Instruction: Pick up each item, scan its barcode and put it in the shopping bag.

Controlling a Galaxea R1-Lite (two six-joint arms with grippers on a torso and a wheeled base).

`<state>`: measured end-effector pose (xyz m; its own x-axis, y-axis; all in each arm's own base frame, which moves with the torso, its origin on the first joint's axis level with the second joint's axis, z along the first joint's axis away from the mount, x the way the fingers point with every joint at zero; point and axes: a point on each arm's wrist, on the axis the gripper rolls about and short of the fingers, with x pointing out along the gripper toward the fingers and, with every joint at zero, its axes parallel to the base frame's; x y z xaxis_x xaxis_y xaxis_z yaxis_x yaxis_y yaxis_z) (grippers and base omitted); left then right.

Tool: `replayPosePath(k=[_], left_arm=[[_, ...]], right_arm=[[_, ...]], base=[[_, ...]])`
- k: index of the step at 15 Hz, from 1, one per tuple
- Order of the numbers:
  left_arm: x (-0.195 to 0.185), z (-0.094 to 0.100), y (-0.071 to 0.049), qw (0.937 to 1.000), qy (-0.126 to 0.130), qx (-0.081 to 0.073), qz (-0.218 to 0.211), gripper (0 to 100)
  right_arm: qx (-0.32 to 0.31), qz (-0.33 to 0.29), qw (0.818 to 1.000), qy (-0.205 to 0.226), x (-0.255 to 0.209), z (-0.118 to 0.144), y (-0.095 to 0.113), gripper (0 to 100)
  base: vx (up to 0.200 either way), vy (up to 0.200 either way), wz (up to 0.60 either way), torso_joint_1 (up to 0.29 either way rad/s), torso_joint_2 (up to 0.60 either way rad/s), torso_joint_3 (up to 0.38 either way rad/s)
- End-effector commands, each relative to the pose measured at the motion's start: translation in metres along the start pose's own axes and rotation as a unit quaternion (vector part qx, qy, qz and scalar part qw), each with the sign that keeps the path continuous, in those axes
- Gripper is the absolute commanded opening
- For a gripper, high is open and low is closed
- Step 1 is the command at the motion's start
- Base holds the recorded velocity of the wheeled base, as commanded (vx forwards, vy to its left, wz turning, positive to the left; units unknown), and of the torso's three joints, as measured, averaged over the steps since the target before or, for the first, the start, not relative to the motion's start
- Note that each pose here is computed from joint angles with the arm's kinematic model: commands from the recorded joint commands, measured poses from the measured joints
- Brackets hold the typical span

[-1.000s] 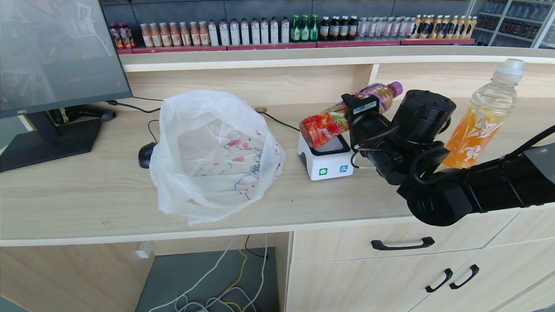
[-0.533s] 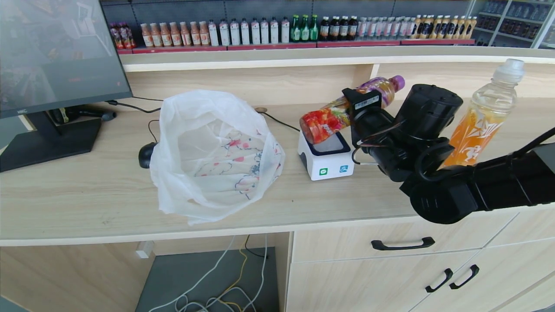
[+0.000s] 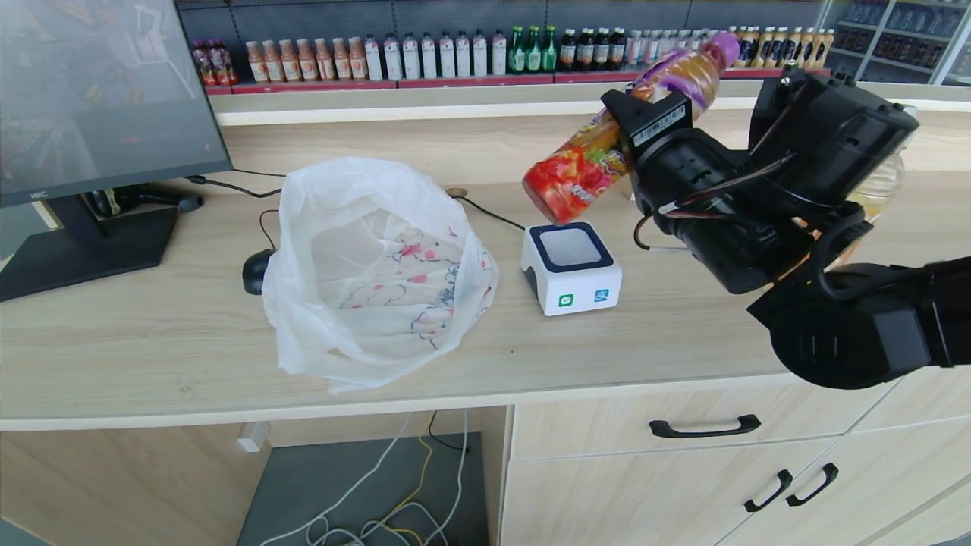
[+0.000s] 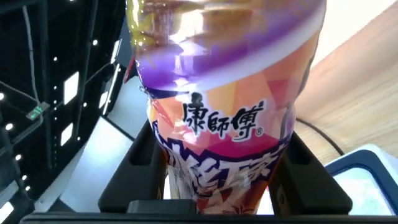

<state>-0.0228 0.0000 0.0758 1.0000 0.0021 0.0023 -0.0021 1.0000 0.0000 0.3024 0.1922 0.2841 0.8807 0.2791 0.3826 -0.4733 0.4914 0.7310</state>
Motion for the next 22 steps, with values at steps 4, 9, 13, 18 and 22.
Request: replayPosePath(k=[4,9,13,18,22], left_arm=[[0.000,0.000,0.000,1.0000,0.000,0.000,0.000,100],[0.000,0.000,0.000,1.0000,0.000,0.000,0.000,100],[0.000,0.000,0.000,1.0000,0.000,0.000,0.000,100],[0.000,0.000,0.000,1.0000,0.000,0.000,0.000,100],[0.000,0.000,0.000,1.0000,0.000,0.000,0.000,100]], right_arm=[[-0.137,0.077,0.988,0.014,-0.033,0.004,0.032,0],[-0.283,0.097,0.954,-0.003,-0.054,-0.004,0.016,0],[-0.392,0.099,0.914,-0.017,-0.066,-0.014,0.003,0],[-0.434,0.075,0.898,-0.013,-0.071,-0.021,-0.007,0],[-0.428,0.069,0.901,-0.014,-0.060,-0.031,-0.013,0]], base=[[0.000,0.000,0.00,0.000,0.00,0.000],[0.000,0.000,0.00,0.000,0.00,0.000],[0.000,0.000,0.00,0.000,0.00,0.000],[0.000,0.000,0.00,0.000,0.00,0.000],[0.000,0.000,0.00,0.000,0.00,0.000]])
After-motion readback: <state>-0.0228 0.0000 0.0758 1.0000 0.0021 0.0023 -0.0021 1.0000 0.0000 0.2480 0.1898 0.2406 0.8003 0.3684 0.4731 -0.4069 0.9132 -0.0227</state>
